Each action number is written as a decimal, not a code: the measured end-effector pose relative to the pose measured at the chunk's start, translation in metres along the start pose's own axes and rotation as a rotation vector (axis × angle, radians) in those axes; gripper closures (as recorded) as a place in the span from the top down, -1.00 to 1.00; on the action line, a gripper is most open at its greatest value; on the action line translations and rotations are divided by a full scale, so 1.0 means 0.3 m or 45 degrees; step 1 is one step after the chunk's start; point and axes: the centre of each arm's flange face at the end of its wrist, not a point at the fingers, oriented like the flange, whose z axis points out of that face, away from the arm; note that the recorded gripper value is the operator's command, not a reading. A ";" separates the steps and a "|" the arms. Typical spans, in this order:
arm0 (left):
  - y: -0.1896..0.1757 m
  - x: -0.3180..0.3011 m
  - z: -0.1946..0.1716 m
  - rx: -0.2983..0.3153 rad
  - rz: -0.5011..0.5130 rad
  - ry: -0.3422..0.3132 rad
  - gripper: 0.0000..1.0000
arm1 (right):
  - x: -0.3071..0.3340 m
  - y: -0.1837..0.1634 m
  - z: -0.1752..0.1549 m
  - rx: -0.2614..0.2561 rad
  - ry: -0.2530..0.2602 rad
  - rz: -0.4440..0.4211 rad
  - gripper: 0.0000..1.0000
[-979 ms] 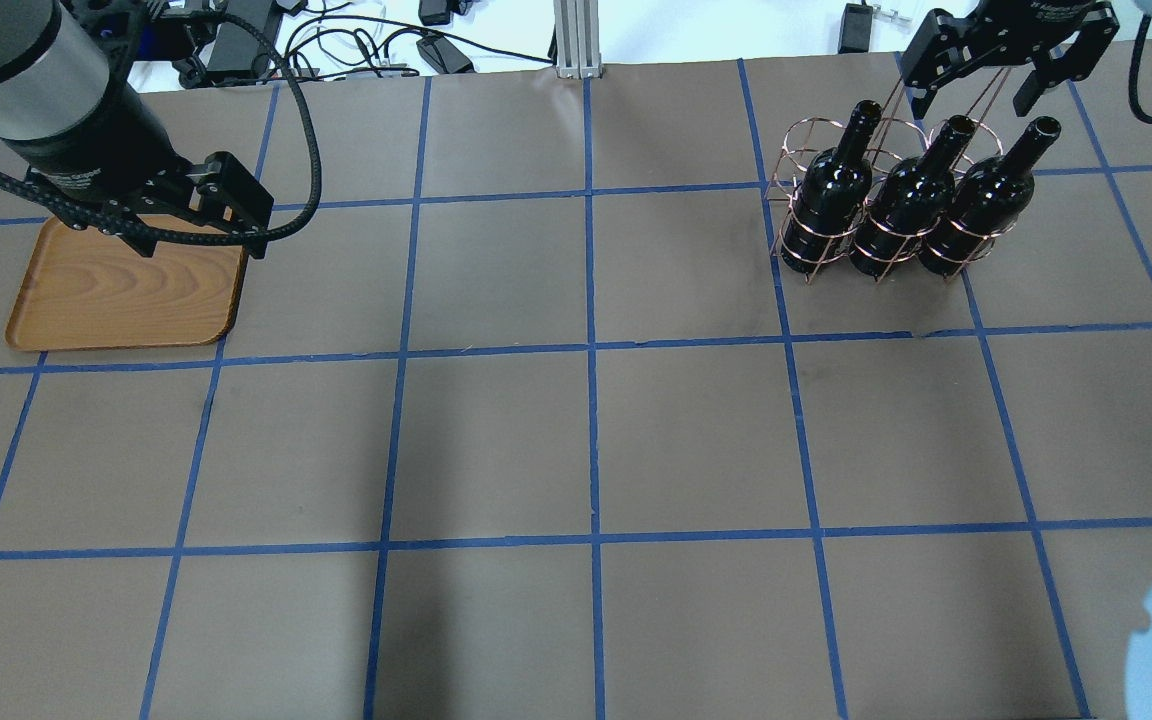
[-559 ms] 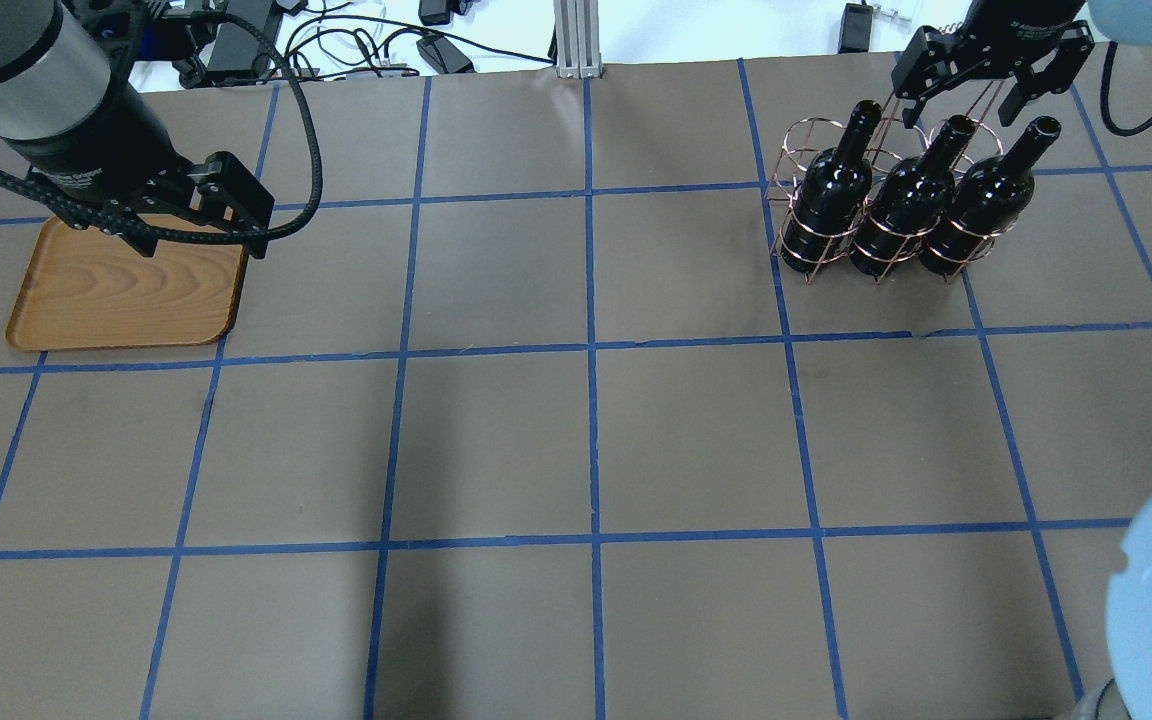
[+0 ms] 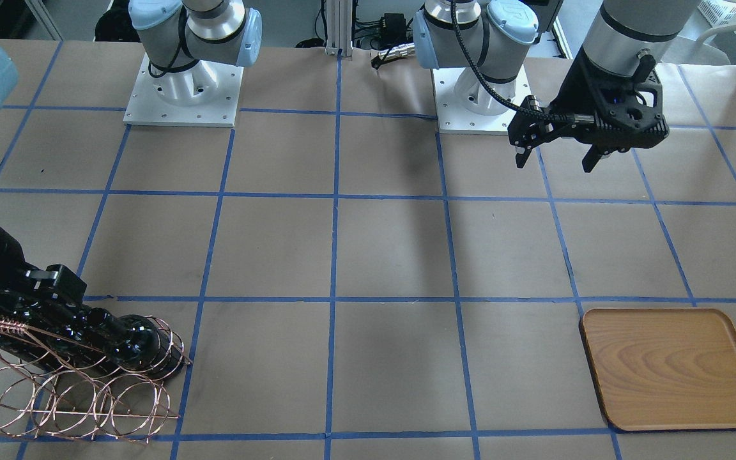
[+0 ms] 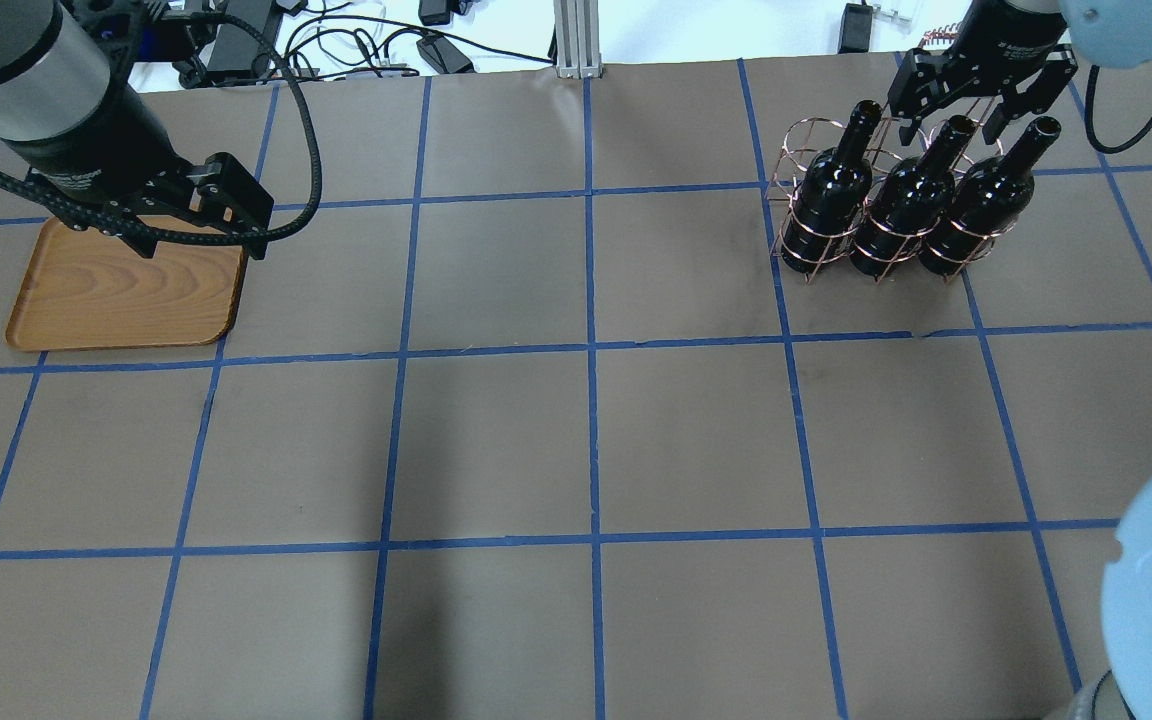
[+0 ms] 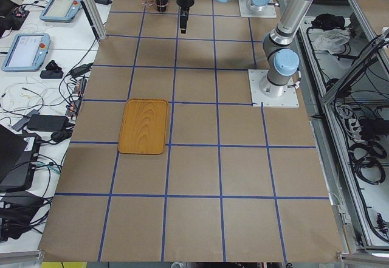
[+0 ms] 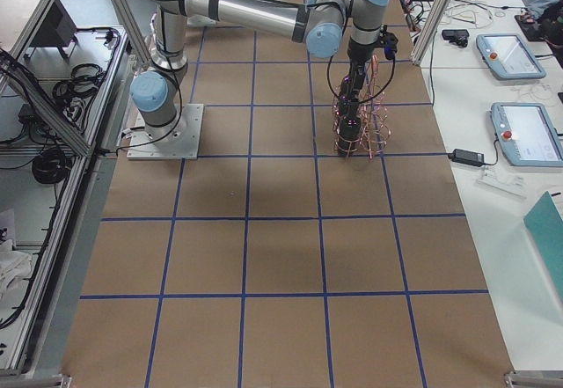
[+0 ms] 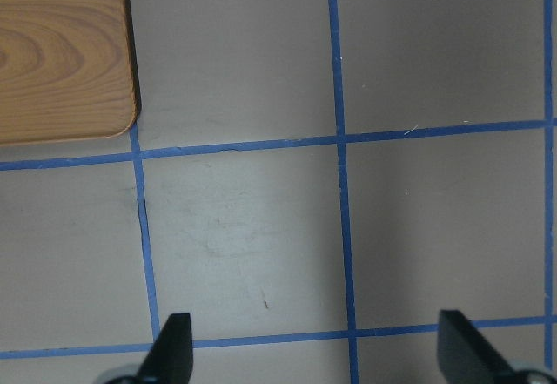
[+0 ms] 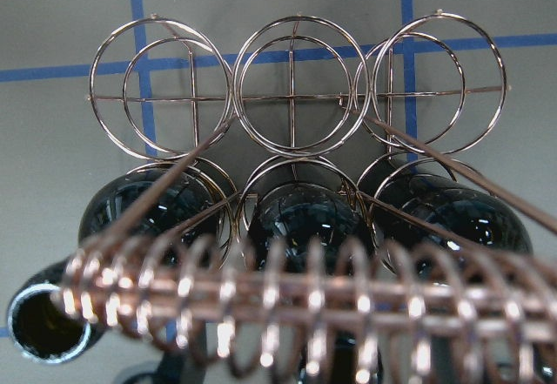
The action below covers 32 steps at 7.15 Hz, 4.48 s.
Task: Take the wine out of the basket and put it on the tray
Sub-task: 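Lower the right gripper onto the middle bottle's neck in the copper rack, then close the right gripper on the bottle neck and lift it out of the rack, then carry the bottle with the right gripper toward the table center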
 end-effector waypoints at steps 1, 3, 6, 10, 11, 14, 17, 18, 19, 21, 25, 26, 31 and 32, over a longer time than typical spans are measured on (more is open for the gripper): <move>0.000 0.000 0.000 -0.001 0.000 0.000 1.00 | 0.000 -0.001 0.002 0.002 -0.001 0.002 -0.60; 0.000 0.002 0.002 -0.002 0.002 0.001 1.00 | 0.000 -0.002 0.005 0.002 -0.001 0.004 -0.96; -0.007 0.000 0.011 -0.003 0.000 0.000 1.00 | 0.001 -0.007 -0.026 0.023 -0.002 0.007 -1.00; -0.013 -0.001 0.012 0.001 0.000 -0.002 1.00 | -0.005 0.063 -0.287 0.061 -0.009 0.008 -1.00; -0.013 -0.001 0.012 0.001 0.000 -0.001 1.00 | -0.010 0.110 -0.357 0.065 -0.009 0.008 -1.00; -0.012 0.000 0.010 0.002 0.000 -0.001 1.00 | -0.068 0.260 -0.497 0.041 -0.009 0.014 -1.00; -0.013 -0.010 0.008 0.003 -0.006 -0.002 1.00 | -0.315 0.409 -0.451 -0.051 0.020 0.064 -1.00; -0.015 -0.035 0.008 0.003 -0.023 0.002 1.00 | -0.412 0.466 -0.408 -0.080 0.011 0.125 -1.00; -0.017 -0.068 0.009 0.001 -0.036 0.004 1.00 | -0.547 0.523 -0.355 -0.093 -0.004 0.183 -1.00; -0.016 -0.133 0.010 -0.008 0.032 0.001 1.00 | -0.822 0.656 -0.252 -0.095 -0.008 0.262 -1.00; -0.002 -0.348 0.024 -0.032 0.132 0.005 1.00 | -1.202 0.913 -0.094 -0.099 0.004 0.374 -1.00; 0.001 -0.404 0.030 -0.034 0.141 0.011 1.00 | -1.248 0.939 -0.069 -0.094 0.001 0.373 -1.00; 0.004 -0.459 0.041 -0.038 0.141 0.021 1.00 | -1.303 0.983 -0.049 -0.086 -0.006 0.352 -1.00; 0.003 -0.452 0.040 -0.038 0.141 0.019 1.00 | -1.308 0.990 -0.053 -0.086 -0.009 0.367 -1.00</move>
